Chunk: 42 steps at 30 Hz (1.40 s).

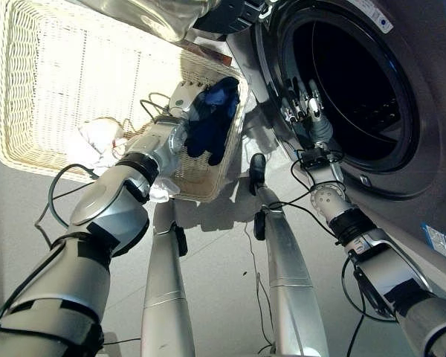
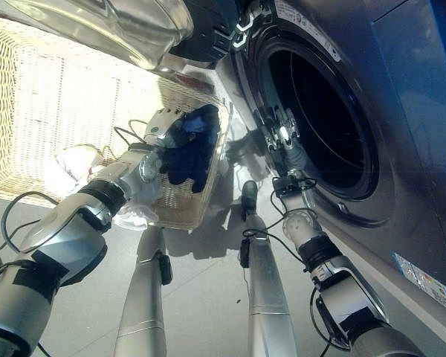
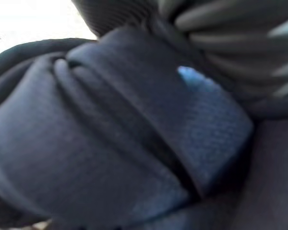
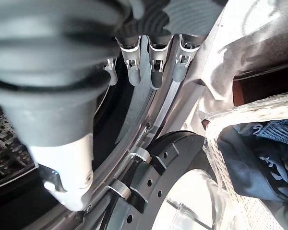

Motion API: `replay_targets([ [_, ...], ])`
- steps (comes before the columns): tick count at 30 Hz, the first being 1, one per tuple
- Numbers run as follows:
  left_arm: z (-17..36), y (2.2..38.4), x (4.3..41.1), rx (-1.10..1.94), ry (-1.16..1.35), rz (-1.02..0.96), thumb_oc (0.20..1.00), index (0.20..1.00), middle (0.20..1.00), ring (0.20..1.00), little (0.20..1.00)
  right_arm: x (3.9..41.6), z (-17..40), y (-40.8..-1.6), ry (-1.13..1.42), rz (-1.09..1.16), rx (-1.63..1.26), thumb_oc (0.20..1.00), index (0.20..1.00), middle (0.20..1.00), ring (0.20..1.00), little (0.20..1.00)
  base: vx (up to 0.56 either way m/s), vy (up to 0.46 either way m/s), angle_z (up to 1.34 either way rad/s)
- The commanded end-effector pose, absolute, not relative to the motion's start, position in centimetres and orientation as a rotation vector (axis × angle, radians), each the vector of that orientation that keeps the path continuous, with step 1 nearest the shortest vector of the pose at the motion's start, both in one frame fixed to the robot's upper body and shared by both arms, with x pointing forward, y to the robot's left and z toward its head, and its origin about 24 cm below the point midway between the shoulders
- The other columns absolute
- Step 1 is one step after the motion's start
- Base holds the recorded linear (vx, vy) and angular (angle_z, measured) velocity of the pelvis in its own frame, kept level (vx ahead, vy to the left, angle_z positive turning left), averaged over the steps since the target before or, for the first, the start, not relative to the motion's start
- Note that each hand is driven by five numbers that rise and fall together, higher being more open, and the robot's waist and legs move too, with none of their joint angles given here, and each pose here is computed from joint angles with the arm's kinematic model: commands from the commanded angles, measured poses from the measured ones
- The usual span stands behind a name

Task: Put the clothes into the washing machine.

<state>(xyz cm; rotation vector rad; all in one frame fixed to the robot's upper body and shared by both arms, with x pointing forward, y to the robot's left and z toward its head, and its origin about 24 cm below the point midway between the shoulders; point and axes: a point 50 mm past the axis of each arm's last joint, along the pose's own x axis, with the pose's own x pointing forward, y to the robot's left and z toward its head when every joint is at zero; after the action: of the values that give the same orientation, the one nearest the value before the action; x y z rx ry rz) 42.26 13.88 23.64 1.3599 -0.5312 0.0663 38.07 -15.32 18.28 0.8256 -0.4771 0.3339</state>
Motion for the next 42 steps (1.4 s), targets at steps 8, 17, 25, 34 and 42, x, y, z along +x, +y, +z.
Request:
replay_targets([
  [8, 23.1, 14.9, 39.5, 0.817, -0.827, 0.165, 0.2, 0.2, 0.2, 0.2, 0.2, 36.0, 18.7, -15.5, -0.57, 0.334, 0.853, 1.0, 1.0, 1.0, 1.0, 1.0, 0.0, 0.0, 0.0],
  [17, 23.2, 10.7, 32.8, 0.682, -1.279, -0.004, 0.2, 0.2, 0.2, 0.2, 0.2, 32.0, 18.5, -15.5, -0.606, 0.347, 0.762, 1.0, 1.0, 1.0, 1.0, 1.0, -0.01, -0.028, 0.03],
  [25, 24.8, 8.3, 29.2, 0.64, -1.495, -0.172, 0.2, 0.2, 0.2, 0.2, 0.2, 31.4, 19.2, -14.8, -0.589, 0.446, 0.729, 1.0, 1.0, 1.0, 1.0, 1.0, -0.01, -0.029, 0.07],
  [34, 25.9, 5.9, 27.2, 0.669, -1.614, -0.303, 0.2, 0.2, 0.2, 0.2, 0.2, 30.8, 20.1, -12.3, -0.526, 0.673, 0.694, 1.0, 1.0, 1.0, 1.0, 1.0, 0.0, -0.004, 0.01],
  [42, 26.3, 5.1, 26.6, 0.674, -1.638, -0.334, 0.2, 0.2, 0.2, 0.2, 0.2, 30.0, 20.4, -10.0, -0.45, 0.883, 0.678, 1.0, 1.0, 1.0, 1.0, 1.0, 0.0, 0.0, 0.0],
])
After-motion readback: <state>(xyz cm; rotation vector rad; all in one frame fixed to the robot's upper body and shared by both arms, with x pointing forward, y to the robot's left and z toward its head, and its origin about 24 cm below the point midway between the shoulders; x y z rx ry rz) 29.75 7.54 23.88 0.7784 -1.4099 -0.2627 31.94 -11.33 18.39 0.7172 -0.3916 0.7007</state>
